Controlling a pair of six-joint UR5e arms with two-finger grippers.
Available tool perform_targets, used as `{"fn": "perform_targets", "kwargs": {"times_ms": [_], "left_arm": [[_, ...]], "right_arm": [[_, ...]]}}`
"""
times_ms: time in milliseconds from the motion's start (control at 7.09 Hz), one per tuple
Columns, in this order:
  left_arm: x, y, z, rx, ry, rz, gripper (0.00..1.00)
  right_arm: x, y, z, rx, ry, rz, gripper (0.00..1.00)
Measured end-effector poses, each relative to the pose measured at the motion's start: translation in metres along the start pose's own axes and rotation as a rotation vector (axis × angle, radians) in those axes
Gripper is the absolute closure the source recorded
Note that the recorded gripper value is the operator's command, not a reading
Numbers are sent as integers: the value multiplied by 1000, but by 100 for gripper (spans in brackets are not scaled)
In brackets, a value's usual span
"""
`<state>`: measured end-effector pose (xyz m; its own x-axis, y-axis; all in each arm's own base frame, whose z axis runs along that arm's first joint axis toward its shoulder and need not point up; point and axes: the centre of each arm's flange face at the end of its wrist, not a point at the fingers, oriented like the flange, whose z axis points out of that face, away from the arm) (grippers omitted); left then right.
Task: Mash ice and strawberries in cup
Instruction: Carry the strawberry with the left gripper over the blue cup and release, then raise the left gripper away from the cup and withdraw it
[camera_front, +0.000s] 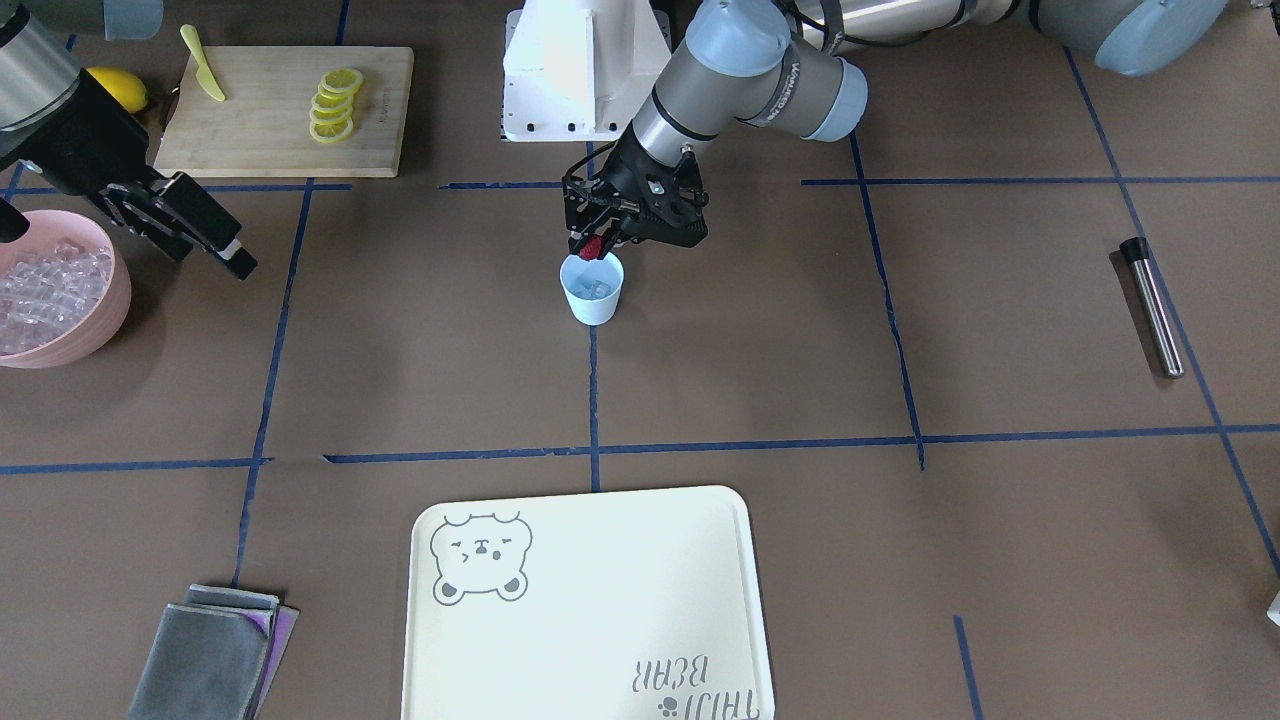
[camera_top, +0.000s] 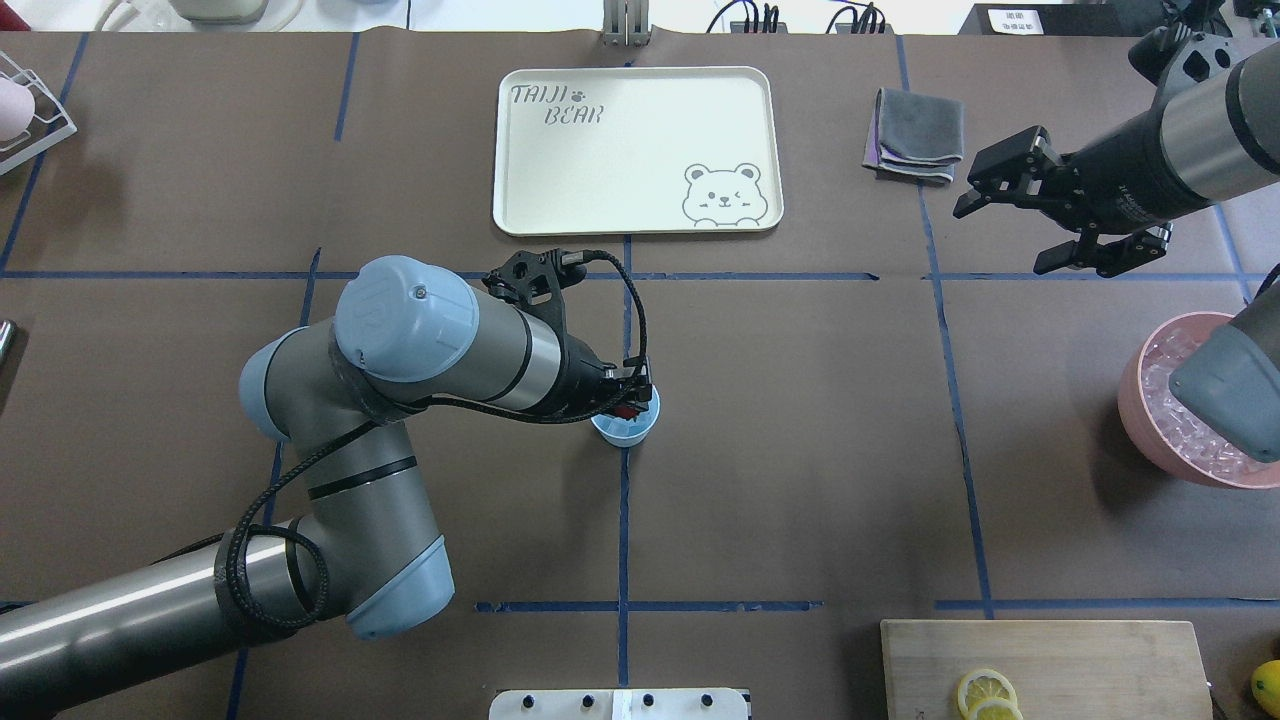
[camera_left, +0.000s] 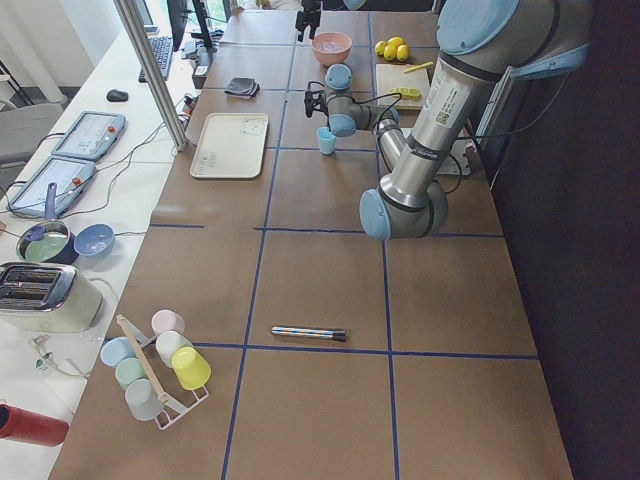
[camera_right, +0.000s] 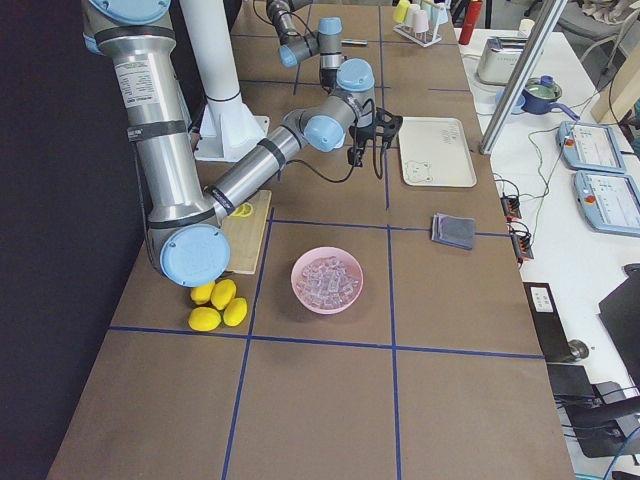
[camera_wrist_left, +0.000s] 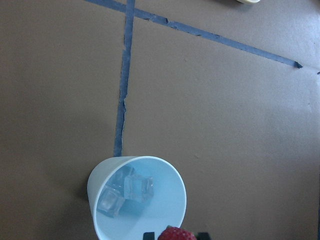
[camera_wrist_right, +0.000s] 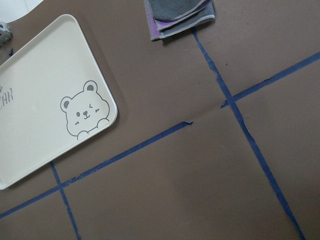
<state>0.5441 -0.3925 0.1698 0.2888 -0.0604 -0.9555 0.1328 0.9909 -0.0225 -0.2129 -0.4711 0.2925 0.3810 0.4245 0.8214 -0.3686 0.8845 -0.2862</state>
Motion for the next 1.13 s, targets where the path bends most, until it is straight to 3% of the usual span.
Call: {"fn": "perform_targets", "kwargs": {"times_ms": [141,282,423,705,1128], "left_arm": [[0,-2,0,14,-1,1,39],[-1,-2,0,21,5,5,19],[-1,-2,0,24,12,8,9],[-3,-4,-2,29,17,10,6],[-41,-42,-34,73,-6,23,7]], "right_arm": [[0,0,0,0,0,0,0],[0,0,0,0,0,-1,0],[0,0,0,0,0,-1,0],[0,0,0,0,1,0,0],[13,-4,1,2,16,-12,0]]}}
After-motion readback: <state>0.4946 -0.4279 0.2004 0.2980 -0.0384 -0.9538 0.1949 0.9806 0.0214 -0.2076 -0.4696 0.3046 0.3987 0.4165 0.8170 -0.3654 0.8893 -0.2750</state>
